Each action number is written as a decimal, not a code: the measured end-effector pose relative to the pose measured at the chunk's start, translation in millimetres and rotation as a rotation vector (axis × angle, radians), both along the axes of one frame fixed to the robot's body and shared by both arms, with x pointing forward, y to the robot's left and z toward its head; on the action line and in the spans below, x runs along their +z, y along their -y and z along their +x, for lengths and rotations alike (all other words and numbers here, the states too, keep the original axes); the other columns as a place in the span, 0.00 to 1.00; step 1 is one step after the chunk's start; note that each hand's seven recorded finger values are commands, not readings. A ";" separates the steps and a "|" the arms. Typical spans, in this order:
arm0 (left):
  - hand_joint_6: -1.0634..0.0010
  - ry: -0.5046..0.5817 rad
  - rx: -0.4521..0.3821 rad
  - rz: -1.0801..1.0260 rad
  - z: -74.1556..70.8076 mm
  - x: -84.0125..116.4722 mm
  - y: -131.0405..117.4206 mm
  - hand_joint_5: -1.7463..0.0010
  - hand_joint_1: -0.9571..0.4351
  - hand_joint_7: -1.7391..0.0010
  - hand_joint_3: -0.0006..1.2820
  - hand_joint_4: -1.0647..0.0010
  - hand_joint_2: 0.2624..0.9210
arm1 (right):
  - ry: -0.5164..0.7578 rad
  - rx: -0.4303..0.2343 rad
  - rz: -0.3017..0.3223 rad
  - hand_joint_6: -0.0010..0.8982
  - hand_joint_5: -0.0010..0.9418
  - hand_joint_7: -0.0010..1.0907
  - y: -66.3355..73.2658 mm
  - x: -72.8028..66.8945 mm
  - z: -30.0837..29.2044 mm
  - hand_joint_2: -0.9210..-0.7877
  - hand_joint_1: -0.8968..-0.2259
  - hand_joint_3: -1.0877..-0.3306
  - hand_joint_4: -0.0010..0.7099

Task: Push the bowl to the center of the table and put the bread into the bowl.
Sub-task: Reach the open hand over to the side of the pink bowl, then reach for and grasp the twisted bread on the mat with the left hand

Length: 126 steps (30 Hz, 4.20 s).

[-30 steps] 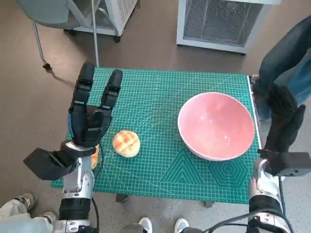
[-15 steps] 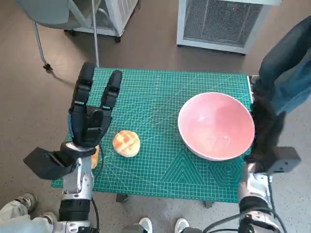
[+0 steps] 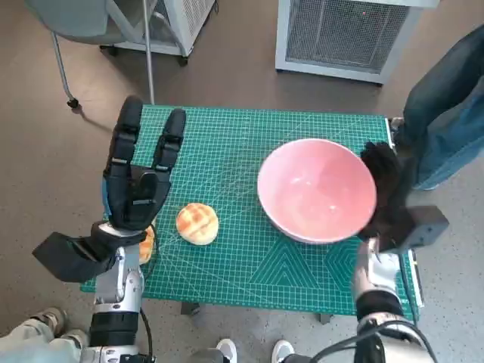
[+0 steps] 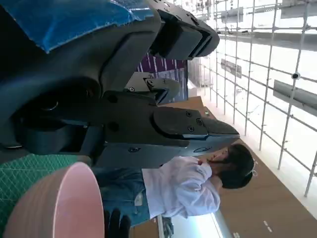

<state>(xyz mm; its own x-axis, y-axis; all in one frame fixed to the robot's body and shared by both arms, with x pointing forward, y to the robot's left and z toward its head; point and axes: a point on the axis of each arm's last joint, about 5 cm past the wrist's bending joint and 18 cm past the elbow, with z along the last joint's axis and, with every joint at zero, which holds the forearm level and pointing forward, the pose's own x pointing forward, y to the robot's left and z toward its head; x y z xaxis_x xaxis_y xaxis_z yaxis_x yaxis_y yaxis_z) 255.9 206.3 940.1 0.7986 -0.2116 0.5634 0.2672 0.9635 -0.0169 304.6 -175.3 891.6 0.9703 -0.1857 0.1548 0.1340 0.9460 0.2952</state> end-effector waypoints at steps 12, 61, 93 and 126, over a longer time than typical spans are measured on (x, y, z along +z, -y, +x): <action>0.64 0.007 0.025 0.002 -3.7 1.1 -4.2 1.00 0.56 1.00 0.00 0.63 0.97 | -0.017 0.056 0.034 0.06 0.00 0.41 -15.6 11.7 12.0 0.00 0.48 0.38 0.25; 0.64 0.051 0.094 0.151 -8.2 12.2 -10.8 1.00 0.55 1.00 0.00 0.62 0.99 | 0.508 0.235 -0.322 0.05 0.01 0.46 -36.4 61.6 12.0 0.00 0.42 0.35 0.29; 0.70 0.263 0.328 1.307 -35.1 90.6 -122.9 1.00 0.54 1.00 0.02 0.70 1.00 | 0.789 0.354 -0.381 0.00 0.01 0.58 -33.5 83.8 -31.2 0.00 0.41 0.38 0.30; 0.60 0.597 0.040 2.004 -8.9 92.4 -113.6 0.99 0.68 0.98 0.08 0.60 0.95 | 0.755 0.391 -0.335 0.00 0.01 0.57 -36.0 77.9 -28.2 0.00 0.40 0.39 0.31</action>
<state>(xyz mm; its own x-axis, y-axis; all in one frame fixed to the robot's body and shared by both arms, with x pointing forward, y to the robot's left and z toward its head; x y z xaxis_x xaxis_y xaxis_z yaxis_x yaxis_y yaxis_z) 247.0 319.8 1032.5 0.6667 -0.7074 -0.2347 -0.1724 -0.4527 0.8748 276.5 -139.2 969.5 0.5734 0.3038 0.7608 -0.3312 0.9354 -0.1240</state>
